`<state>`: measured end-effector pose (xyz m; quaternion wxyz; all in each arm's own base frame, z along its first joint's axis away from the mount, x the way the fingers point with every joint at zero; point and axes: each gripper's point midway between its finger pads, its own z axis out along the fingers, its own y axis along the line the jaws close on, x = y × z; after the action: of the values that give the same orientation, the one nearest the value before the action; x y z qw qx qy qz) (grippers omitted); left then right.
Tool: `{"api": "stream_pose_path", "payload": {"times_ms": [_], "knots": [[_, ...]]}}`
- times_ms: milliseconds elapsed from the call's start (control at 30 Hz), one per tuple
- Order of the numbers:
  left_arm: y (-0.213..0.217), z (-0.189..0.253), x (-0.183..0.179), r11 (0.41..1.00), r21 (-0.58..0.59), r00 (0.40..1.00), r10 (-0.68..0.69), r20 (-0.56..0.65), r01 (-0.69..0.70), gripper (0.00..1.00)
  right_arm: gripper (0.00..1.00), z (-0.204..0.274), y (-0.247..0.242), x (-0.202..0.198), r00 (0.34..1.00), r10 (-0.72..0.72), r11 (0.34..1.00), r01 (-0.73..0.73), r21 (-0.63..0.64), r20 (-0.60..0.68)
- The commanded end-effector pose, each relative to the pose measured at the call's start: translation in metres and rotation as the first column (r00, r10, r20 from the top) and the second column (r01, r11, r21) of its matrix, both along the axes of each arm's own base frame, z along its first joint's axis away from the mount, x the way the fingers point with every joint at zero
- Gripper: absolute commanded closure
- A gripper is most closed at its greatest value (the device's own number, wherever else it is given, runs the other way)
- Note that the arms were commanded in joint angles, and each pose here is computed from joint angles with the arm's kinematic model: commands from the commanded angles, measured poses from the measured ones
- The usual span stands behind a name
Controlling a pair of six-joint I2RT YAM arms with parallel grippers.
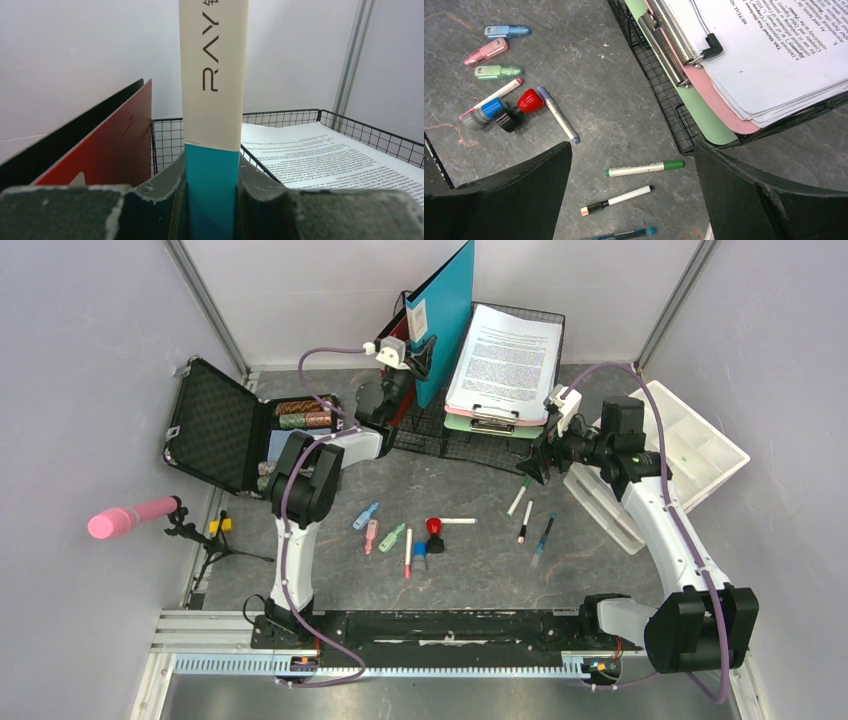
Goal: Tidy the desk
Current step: Place the folder in the storage box.
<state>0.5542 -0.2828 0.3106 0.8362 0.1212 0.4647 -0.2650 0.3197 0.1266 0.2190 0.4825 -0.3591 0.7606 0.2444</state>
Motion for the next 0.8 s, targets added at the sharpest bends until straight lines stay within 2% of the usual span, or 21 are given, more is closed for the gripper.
{"api": "stream_pose_path", "payload": {"times_ms": [0, 100, 200, 300, 600, 767], "knots": [[0.005, 0.02, -0.002, 1.0, -0.013, 0.995, 0.008, 0.1, -0.007, 0.98, 0.02, 0.004, -0.001, 0.002, 1.0, 0.004, 1.0, -0.004, -0.006, 0.031], [0.007, 0.005, 0.004, 1.0, 0.002, 0.997, 0.015, 0.081, -0.015, 0.97, 0.02, 0.003, -0.001, 0.002, 1.0, 0.006, 1.0, -0.005, -0.005, 0.028], [0.007, -0.01, 0.006, 1.0, 0.015, 0.998, 0.012, 0.061, -0.013, 0.91, 0.02, 0.002, -0.001, 0.001, 1.0, 0.006, 1.0, -0.006, -0.005, 0.027], [0.005, -0.025, 0.006, 0.999, 0.034, 0.999, 0.003, 0.041, -0.004, 0.83, 0.02, 0.002, -0.001, 0.0, 0.999, 0.006, 1.0, -0.006, -0.005, 0.032], [0.004, -0.039, -0.009, 0.996, 0.084, 0.999, -0.03, -0.011, 0.031, 0.47, 0.02, 0.004, -0.001, -0.002, 0.999, 0.006, 1.0, -0.006, 0.0, 0.036], [0.009, -0.035, -0.021, 0.991, 0.129, 0.999, -0.024, -0.036, 0.028, 0.37, 0.02, 0.012, 0.001, -0.005, 0.999, 0.017, 1.0, -0.017, 0.009, 0.049]]}}
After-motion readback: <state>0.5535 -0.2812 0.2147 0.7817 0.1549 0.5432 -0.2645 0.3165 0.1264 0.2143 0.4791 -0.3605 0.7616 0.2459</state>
